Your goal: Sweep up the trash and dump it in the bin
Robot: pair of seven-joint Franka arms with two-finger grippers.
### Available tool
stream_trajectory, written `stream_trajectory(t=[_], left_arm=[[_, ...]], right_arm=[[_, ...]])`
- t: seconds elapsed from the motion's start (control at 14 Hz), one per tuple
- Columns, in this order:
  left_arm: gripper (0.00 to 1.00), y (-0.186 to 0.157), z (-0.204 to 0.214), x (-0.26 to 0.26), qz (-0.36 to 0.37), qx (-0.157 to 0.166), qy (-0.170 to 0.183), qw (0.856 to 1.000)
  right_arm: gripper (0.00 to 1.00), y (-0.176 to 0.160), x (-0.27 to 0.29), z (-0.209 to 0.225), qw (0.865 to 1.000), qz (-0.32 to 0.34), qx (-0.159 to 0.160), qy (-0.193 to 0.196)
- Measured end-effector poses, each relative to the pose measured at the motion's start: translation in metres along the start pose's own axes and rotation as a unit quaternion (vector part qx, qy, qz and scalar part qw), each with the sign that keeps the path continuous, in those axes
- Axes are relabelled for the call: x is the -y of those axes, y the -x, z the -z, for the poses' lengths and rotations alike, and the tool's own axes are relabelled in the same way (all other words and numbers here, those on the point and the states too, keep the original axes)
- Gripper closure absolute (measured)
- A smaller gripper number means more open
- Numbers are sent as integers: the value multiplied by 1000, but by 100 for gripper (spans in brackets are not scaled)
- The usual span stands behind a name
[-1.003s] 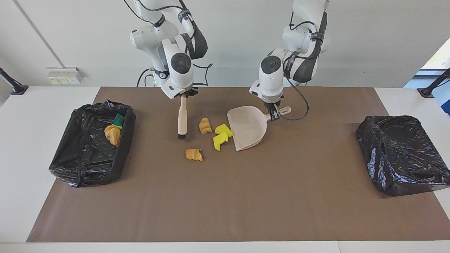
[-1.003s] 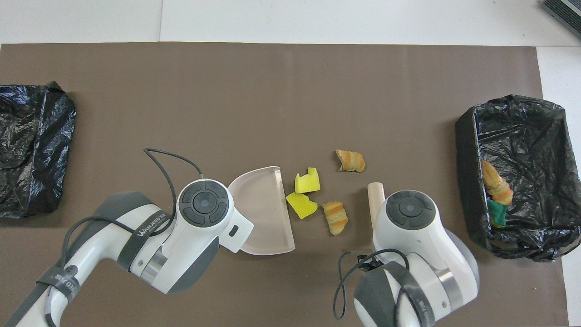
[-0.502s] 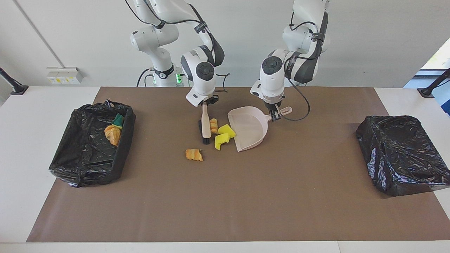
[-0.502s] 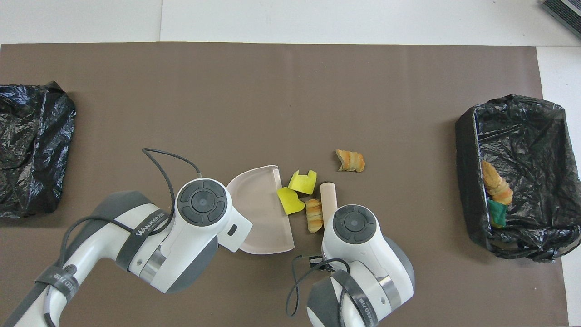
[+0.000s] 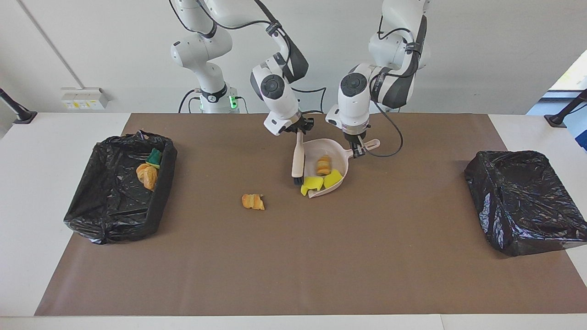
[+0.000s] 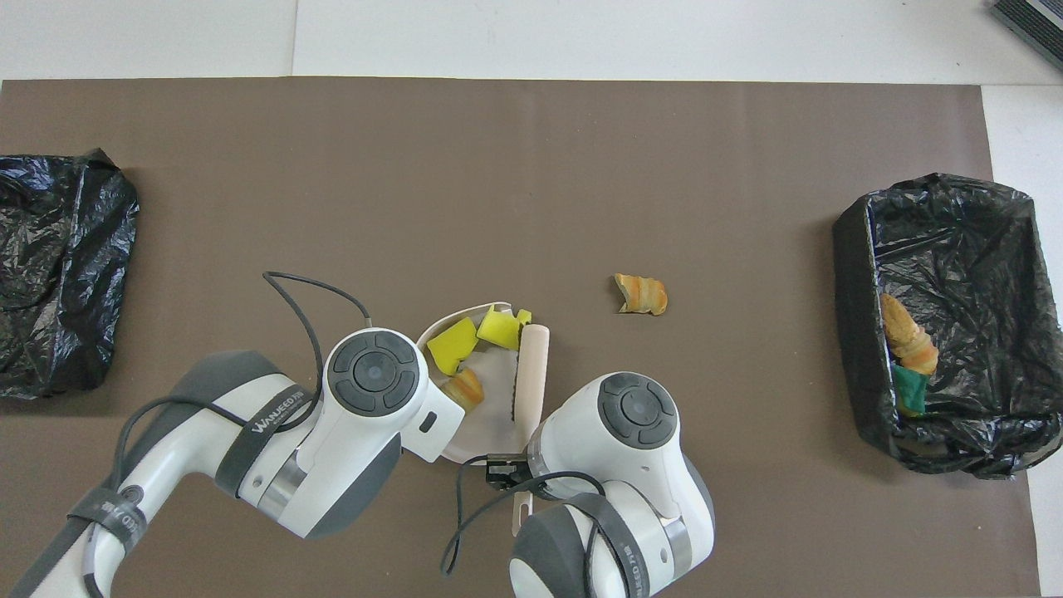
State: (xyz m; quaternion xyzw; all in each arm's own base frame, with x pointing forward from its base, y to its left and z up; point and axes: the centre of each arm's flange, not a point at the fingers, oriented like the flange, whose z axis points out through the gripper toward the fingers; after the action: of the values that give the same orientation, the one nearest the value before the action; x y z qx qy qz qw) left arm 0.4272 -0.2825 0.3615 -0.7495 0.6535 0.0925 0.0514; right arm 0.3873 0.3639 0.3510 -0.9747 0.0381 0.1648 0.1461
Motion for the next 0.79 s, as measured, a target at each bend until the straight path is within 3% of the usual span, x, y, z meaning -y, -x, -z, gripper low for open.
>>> stream_trajectory(t=[0.22, 0.29, 0.5, 0.79], left_arm=[[69, -1, 0, 0, 0, -3, -2, 1000], [69, 0, 0, 1, 1, -3, -2, 1000], [69, -1, 0, 1, 38, -5, -4, 999], [69, -2, 0, 2, 76, -9, -6, 997]], right_arm=[[73, 11, -1, 44, 1000, 3, 24, 3], [73, 13, -15, 61, 999, 6, 28, 24], [73, -6, -76, 97, 991, 36, 10, 130], [73, -69, -162, 135, 962, 79, 38, 259]])
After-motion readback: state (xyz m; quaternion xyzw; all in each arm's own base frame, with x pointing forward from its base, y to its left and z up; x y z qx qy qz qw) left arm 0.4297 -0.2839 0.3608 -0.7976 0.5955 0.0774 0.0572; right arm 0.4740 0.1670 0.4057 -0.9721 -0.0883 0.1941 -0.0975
